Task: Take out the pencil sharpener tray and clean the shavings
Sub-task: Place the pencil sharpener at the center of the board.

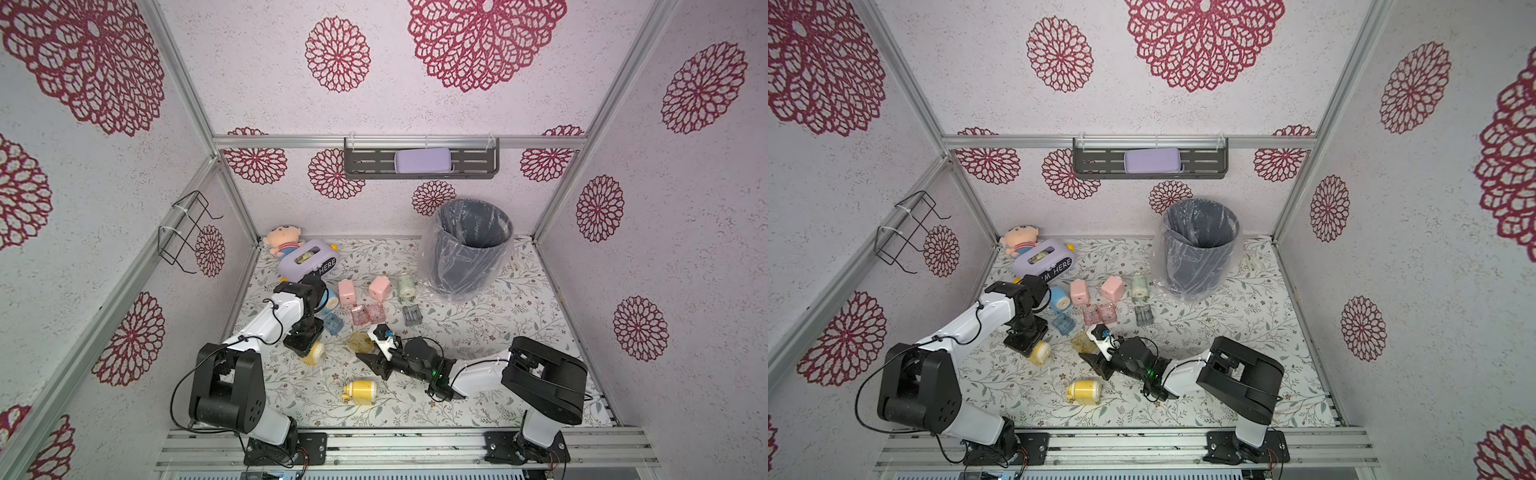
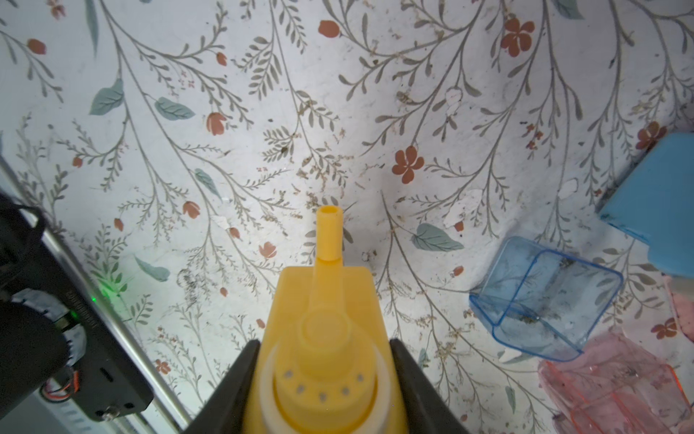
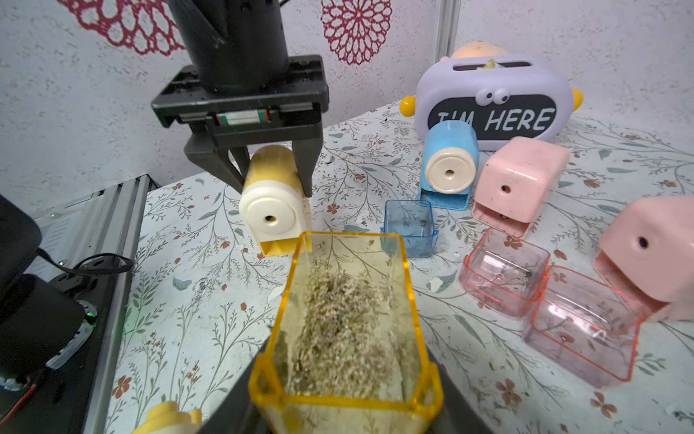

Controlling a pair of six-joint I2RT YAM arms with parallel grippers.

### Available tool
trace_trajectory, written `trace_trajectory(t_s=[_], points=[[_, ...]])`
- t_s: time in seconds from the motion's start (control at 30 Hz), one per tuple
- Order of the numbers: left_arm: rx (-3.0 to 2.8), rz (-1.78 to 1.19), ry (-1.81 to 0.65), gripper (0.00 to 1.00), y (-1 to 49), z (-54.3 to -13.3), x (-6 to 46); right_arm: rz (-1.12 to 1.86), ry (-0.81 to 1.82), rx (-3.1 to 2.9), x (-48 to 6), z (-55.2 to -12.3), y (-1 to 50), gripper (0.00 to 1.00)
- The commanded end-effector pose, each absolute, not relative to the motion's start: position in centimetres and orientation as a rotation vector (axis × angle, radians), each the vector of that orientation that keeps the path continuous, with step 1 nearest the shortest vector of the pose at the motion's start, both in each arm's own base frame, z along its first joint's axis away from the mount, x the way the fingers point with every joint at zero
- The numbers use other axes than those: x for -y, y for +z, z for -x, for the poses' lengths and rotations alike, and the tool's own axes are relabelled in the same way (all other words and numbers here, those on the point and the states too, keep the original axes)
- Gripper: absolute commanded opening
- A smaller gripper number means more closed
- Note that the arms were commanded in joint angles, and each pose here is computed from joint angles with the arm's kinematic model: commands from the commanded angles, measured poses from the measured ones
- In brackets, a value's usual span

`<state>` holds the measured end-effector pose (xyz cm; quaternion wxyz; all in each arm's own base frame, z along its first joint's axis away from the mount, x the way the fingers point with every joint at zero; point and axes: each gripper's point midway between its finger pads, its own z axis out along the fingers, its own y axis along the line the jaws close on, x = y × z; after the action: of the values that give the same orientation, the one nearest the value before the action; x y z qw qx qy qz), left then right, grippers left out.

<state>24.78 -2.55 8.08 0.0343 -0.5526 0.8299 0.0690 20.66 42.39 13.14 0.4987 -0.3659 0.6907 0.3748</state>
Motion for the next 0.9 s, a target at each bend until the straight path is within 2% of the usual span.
trace_trajectory(t_s=[0.0, 0.13, 0.3, 0.4, 0.57, 0.63, 0.87], points=[[-2.550, 1.653, 0.198, 0.22, 7.1, -26.3, 2.2, 0.811, 0.920, -1.665, -42.3, -21.7, 15.3, 0.38], [-2.555, 1.660, 0.183, 0.25, 5.7, -26.6, 2.4, 0.805, 0.907, -1.682, -42.2, -21.9, 15.1, 0.38], [-2.561, 1.672, 0.183, 0.39, 4.8, -26.4, 2.5, 0.804, 0.893, -1.692, -41.9, -22.1, 15.0, 0.38], [-2.560, 1.676, 0.186, 0.54, 5.0, -26.1, 2.4, 0.809, 0.887, -1.686, -41.8, -22.1, 15.1, 0.38], [-2.542, 1.692, 0.202, 0.91, 6.4, -25.2, 2.1, 0.809, 0.873, -1.663, -41.5, -22.1, 16.0, 0.37], [-2.526, 1.687, 0.186, 1.00, 7.3, -25.0, 2.0, 0.804, 0.863, -1.658, -41.2, -22.2, 16.6, 0.38], [-2.442, 1.575, 0.076, 0.97, 12.7, -25.7, 2.2, 0.725, 0.820, -1.679, -38.9, -23.8, 19.9, 0.37]])
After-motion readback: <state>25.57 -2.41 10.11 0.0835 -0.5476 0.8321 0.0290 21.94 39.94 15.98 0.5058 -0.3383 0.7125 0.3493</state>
